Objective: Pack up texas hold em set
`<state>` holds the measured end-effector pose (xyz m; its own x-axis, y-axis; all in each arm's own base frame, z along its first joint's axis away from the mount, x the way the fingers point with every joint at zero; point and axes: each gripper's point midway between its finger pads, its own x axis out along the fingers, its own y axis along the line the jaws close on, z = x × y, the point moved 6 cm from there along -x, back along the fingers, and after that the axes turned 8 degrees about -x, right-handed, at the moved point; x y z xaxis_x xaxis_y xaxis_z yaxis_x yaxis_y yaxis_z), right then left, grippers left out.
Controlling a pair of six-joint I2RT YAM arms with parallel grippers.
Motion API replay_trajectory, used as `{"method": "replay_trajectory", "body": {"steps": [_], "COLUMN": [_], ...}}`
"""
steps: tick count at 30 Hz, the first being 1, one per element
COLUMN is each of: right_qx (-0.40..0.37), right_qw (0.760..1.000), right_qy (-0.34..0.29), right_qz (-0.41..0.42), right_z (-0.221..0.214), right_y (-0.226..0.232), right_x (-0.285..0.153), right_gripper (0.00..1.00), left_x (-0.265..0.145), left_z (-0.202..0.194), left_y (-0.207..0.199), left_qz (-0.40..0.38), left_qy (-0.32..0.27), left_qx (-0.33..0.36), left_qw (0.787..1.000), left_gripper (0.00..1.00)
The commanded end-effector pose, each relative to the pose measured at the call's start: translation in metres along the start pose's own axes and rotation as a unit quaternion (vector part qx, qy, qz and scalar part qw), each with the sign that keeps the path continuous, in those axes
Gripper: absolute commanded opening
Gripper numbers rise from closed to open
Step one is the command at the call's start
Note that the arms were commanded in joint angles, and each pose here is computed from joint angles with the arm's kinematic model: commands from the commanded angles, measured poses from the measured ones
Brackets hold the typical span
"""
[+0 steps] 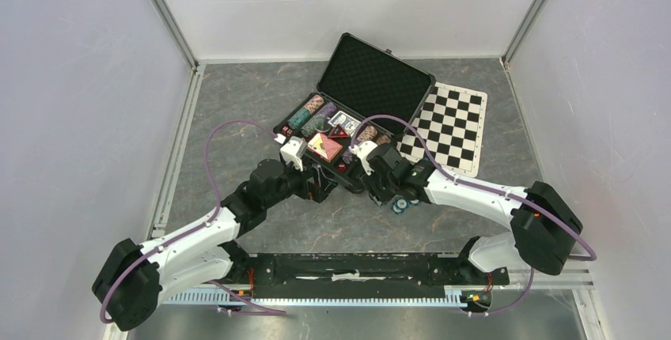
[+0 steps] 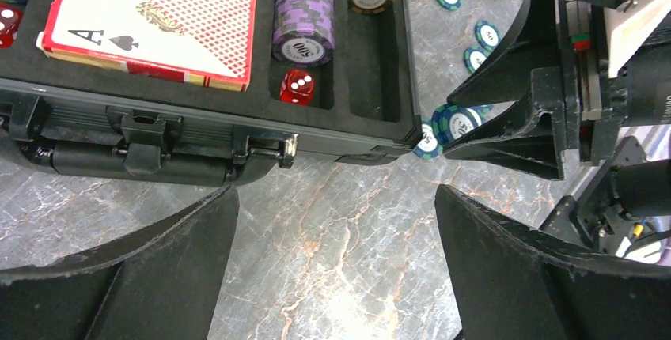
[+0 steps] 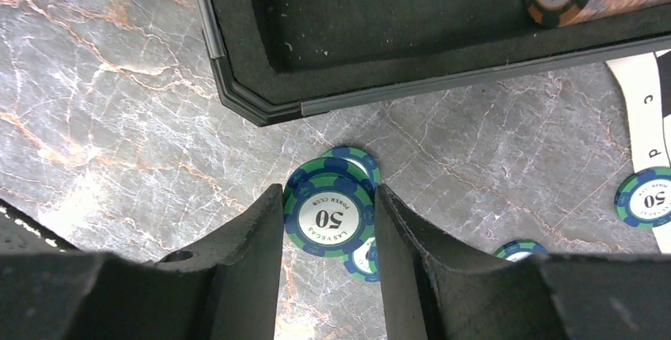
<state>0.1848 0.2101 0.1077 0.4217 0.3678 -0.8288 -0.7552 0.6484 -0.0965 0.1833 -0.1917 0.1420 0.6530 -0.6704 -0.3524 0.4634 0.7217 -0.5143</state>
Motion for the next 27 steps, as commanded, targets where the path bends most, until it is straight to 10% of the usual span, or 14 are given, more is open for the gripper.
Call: {"method": "replay_trajectory", "body": {"steps": [1,27], "right_qx": [-0.016,-0.046], "right_qw": [0.999,0.982], "right_qy": [-0.039,-0.179], "right_qz": [0.012,0.048], "right_z": [0.026,0.107], "right_y": [0.000,-0.007], "right_x": [-0.017,-0.041], "right_gripper": [0.24,0.23], "left_x": [-0.003,0.029], "left_z": [0.021,0.079], "left_y": [-0.022,-0.022], "left_qz": [-0.030,-0.004], "left_qy": [-0.006,0.029], "left_qx": [-0.040,-0.347], "left_qw": [0.999,0.937], "left_gripper": [1.00,1.00]}}
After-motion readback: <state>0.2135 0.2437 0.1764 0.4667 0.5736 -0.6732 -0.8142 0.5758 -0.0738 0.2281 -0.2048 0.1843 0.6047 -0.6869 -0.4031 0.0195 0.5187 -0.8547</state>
